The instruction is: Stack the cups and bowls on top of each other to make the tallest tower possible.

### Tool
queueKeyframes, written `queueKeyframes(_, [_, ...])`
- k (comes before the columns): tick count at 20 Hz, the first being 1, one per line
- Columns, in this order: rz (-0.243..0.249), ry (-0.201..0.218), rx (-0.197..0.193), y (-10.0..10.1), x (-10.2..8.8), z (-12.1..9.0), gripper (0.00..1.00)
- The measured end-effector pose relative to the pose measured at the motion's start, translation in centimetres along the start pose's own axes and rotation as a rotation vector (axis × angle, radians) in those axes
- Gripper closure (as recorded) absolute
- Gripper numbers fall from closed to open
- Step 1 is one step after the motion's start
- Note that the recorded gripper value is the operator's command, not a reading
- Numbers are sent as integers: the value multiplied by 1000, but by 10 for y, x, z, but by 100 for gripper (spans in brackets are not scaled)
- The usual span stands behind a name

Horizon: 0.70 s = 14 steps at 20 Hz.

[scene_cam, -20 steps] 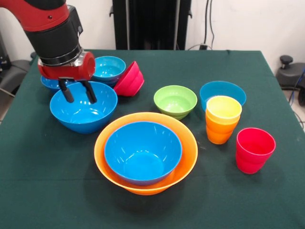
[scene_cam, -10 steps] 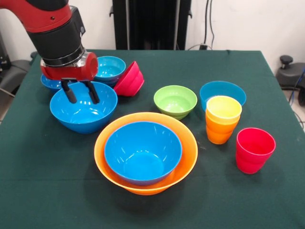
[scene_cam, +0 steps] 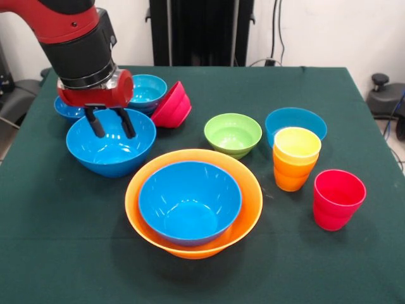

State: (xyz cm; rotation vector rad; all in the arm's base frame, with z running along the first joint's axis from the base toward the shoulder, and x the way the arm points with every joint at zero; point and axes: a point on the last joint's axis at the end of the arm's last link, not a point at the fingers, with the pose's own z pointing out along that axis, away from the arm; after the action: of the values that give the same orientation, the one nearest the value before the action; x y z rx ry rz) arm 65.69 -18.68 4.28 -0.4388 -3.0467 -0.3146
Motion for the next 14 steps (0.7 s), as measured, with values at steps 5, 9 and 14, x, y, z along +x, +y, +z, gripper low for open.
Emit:
queueKeyframes(5, [-5,0,-1,5,0,0,0])
queueKeyframes(9, [-15,2,-1,12,-1,1,0])
queueKeyframes(14, [-31,5,0,23,0,3,0])
